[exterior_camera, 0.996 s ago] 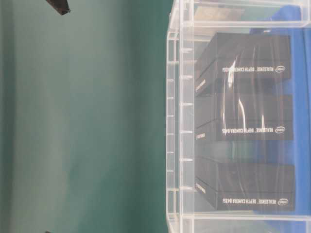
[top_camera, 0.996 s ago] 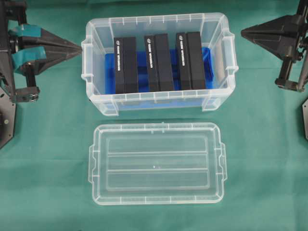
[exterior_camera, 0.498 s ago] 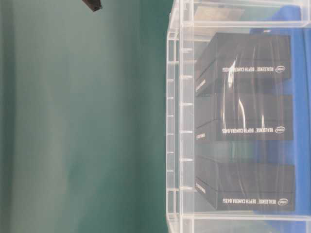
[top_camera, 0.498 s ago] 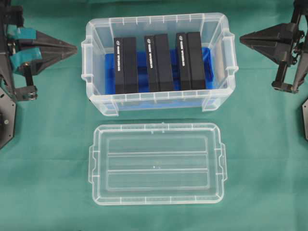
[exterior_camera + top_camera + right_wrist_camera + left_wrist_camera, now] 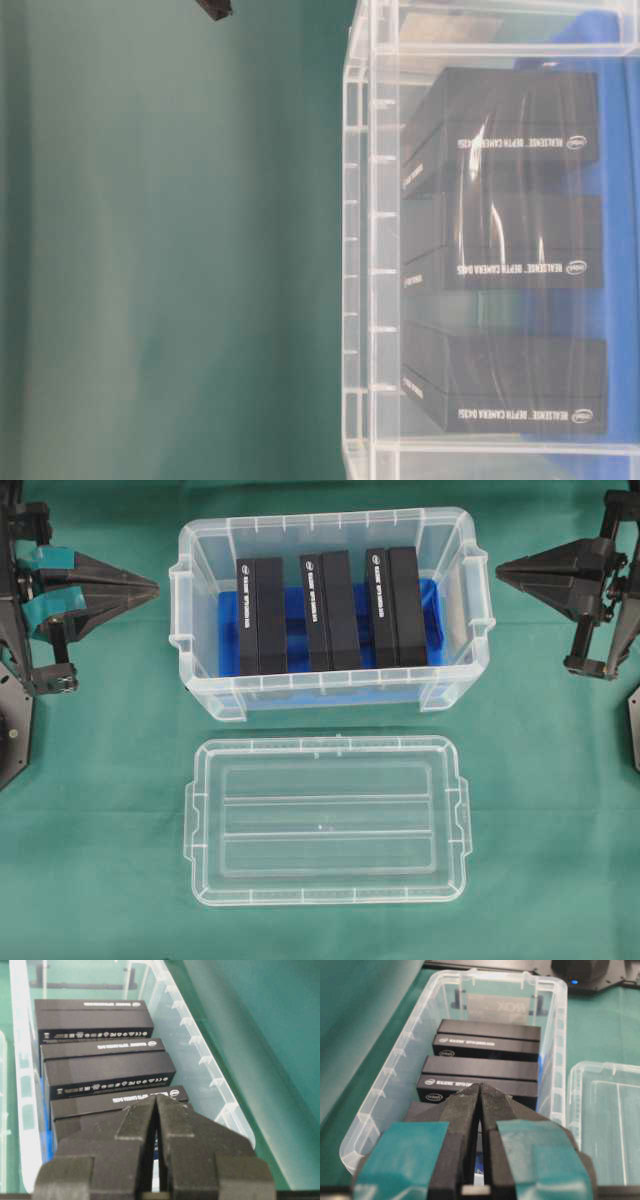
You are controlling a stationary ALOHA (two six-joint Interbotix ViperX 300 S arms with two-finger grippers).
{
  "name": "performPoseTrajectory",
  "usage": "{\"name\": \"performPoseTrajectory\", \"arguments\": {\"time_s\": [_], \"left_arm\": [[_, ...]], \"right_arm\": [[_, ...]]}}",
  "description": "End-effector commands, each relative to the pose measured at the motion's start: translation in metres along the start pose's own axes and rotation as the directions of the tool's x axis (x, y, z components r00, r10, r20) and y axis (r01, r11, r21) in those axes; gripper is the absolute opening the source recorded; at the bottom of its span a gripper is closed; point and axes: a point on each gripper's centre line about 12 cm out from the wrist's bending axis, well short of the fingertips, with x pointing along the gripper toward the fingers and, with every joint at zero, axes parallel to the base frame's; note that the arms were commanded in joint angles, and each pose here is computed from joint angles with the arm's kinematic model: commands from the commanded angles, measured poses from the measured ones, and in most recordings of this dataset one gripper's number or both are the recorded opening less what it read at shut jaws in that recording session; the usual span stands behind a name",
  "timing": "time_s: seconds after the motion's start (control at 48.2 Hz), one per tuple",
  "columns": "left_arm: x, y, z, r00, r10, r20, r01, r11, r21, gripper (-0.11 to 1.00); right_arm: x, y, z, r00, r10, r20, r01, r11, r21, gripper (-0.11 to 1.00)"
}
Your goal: Clamp the lid of the box with both arms, then lift and open it.
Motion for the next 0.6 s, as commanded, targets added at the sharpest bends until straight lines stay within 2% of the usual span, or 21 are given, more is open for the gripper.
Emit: {"name": "performPoseTrajectory", "arguments": {"time_s": [0.0,0.581], "left_arm": [[-0.0007,0.0006,0.0071,1.0,0.001,0.024,-0.001,1.0,-0.002,0.01],[-0.0003,0.0015,0.0059,1.0,0.006,0.015,-0.006,1.0,-0.006,0.01]], "right_arm": [[-0.0006,-0.0009,0.0055,1.0,-0.001,0.018,0.001,1.0,0.003,0.0],[-0.0006,-0.001,0.0067,1.0,-0.001,0.021,0.001,1.0,0.002,0.0]]}}
